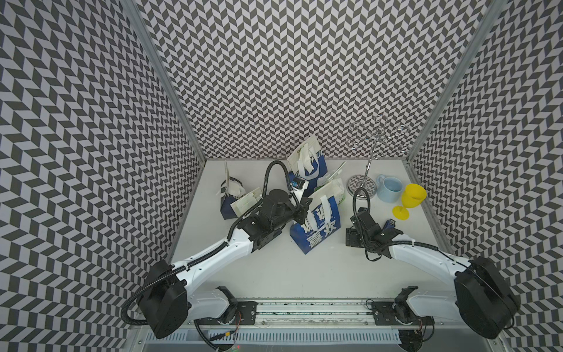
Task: Staple the receipts to the bags
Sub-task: Pick up the receipt from the center of the board.
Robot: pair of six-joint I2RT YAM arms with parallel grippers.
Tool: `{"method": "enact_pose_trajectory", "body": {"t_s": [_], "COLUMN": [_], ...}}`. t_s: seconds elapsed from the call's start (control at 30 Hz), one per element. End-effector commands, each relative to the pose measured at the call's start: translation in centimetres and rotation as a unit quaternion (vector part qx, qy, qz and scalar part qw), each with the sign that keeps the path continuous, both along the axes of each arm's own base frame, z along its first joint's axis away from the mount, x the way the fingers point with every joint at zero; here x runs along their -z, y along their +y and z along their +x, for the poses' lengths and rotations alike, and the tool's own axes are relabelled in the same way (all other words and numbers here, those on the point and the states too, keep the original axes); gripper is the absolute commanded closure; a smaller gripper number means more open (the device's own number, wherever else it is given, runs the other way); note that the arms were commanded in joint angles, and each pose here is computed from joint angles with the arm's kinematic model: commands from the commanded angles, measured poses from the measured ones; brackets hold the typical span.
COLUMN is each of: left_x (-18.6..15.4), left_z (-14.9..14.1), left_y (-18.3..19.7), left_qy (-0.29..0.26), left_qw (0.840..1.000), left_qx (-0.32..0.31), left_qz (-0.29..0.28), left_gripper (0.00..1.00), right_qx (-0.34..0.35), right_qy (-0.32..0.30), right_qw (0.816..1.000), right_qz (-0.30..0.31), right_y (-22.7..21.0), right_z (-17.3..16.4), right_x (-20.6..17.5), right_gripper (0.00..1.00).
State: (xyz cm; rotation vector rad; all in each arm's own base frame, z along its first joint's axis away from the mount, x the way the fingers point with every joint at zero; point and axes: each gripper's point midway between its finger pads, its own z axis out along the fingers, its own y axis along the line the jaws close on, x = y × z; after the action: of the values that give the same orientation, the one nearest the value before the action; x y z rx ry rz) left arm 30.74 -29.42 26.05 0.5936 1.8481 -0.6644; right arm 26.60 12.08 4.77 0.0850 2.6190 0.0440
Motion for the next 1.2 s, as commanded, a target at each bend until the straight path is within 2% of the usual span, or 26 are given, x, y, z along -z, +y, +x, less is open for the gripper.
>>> {"method": "enact_pose_trajectory", "body": {"t_s": [0.0,0.13,0.4,0.57,0.63,0.67,0.77,0.97,1.1,1.17], "left_x": [-1.8,-1.9,-2.1,-2.1,-2.1,-2.2,-2.3,-2.3,-1.9,-1.7], "left_z": [0.5,0.4,0.1,-0.1,-0.1,-0.2,-0.5,-0.6,-0.6,-0.5], "left_y": [-0.1,-0.2,-0.6,-1.0,-1.1,-1.1,-1.4,-1.6,-1.7,-1.8], "left_qy": [-0.010,-0.010,-0.004,0.001,0.002,0.001,0.001,0.004,0.006,0.007], "left_qw": [0.999,0.999,0.999,0.999,0.999,0.999,0.998,0.998,0.998,0.998], "left_qx": [-0.014,-0.010,0.001,0.011,0.013,0.016,0.027,0.034,0.036,0.034], "left_qz": [-0.027,-0.029,-0.040,-0.044,-0.045,-0.046,-0.048,-0.049,-0.046,-0.046], "left_gripper": [1.00,1.00,1.00,1.00,1.00,1.00,1.00,1.00,1.00,1.00], "right_qx": [0.012,0.017,0.045,0.056,0.056,0.054,0.048,-0.019,-0.115,-0.157], "right_qy": [-0.022,-0.001,-0.004,-0.022,-0.029,-0.033,-0.052,-0.108,-0.127,-0.143], "right_qw": [0.998,0.996,0.993,0.992,0.992,0.993,0.993,0.994,0.977,0.965], "right_qz": [-0.049,-0.086,-0.105,-0.107,-0.105,-0.104,-0.094,0.016,0.125,0.152], "right_y": [-0.4,-0.8,-1.2,-1.5,-1.5,-1.5,-1.3,2.1,6.7,8.1], "right_z": [1.0,0.5,0.6,1.0,1.1,1.2,1.5,2.2,1.7,1.3], "right_x": [0.0,1.5,1.7,0.8,0.4,0.1,-1.2,-6.5,-11.0,-13.3], "right_gripper": [0.23,0.27,0.50,0.80,0.96,1.00,1.00,1.00,1.00,1.00]}}
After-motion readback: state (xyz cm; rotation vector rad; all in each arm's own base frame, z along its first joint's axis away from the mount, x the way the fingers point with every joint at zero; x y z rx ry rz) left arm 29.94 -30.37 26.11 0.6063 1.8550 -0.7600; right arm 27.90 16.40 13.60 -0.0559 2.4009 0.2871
